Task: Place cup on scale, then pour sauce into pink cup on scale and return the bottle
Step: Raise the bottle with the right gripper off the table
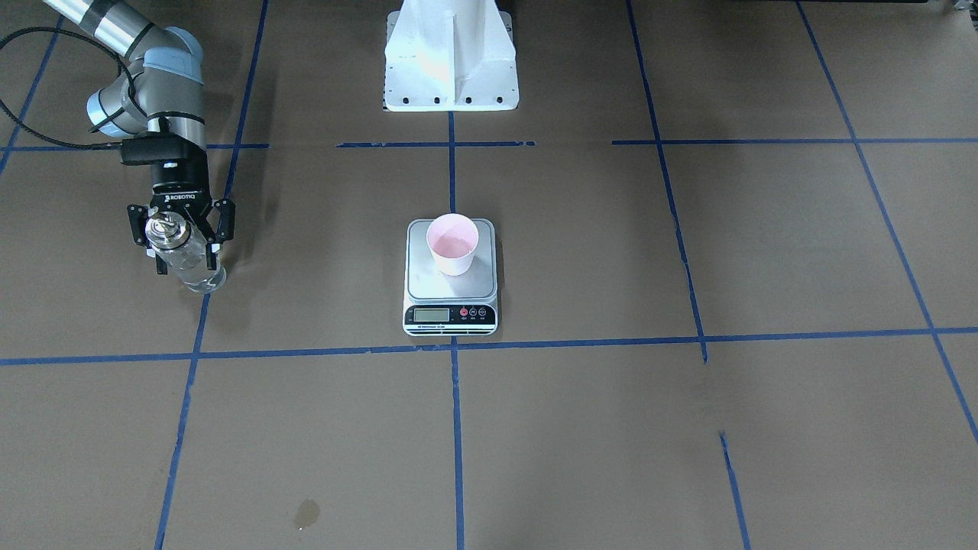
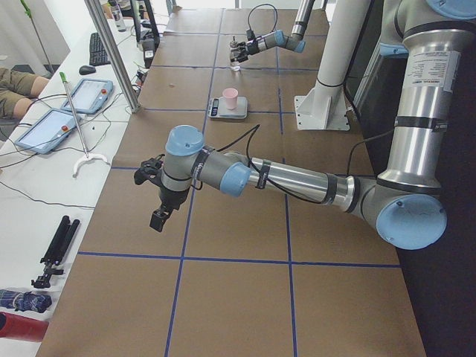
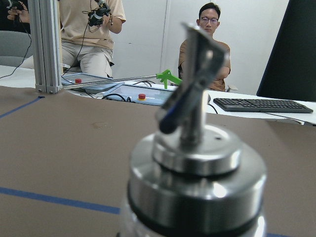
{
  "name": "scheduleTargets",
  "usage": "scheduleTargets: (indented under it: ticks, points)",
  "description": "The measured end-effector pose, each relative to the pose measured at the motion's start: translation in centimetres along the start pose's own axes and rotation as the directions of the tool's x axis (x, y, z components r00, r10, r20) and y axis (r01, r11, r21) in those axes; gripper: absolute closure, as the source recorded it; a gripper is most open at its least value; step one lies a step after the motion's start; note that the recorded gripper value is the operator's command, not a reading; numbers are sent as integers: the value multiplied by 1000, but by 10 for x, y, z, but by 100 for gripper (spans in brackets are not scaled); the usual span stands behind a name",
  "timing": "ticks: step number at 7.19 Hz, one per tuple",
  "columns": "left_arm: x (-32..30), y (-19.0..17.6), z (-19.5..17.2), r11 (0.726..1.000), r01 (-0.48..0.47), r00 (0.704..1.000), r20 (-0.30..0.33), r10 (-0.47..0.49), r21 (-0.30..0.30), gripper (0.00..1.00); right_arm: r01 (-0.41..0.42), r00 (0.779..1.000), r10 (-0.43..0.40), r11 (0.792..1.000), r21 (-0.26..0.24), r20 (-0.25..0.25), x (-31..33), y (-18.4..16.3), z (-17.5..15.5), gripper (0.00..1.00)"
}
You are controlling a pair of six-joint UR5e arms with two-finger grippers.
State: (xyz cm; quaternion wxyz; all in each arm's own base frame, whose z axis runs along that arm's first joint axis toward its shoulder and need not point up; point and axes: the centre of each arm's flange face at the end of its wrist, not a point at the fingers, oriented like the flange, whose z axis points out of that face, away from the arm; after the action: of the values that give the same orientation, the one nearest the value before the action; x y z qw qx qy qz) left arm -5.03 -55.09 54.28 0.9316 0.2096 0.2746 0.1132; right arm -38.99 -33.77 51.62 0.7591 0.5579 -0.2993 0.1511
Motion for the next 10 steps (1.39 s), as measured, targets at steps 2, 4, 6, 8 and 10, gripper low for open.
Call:
scheduleTargets:
  ticks: [2,4,6,8,10]
  points:
    - [0,0,0,1000,0,1000,-1,0,0,0,-27,999,27,1000,4,22,1,-4,-1,100]
    - [0,0,0,1000,0,1000,-1,0,0,0,-29,998,28,1000,7,50,2,-20,1,100]
    - [-3,2,4,1000,5,1000,-3,-5,-10,0,37,998,-38,999,31,51,2,-41,2,100]
    - [-4,8,8,1000,12,1000,-9,-12,-22,0,148,988,-150,988,53,44,0,-56,2,100]
    - [-5,12,10,1000,14,1000,-11,-14,-25,0,299,952,-303,951,76,36,0,-73,-1,100]
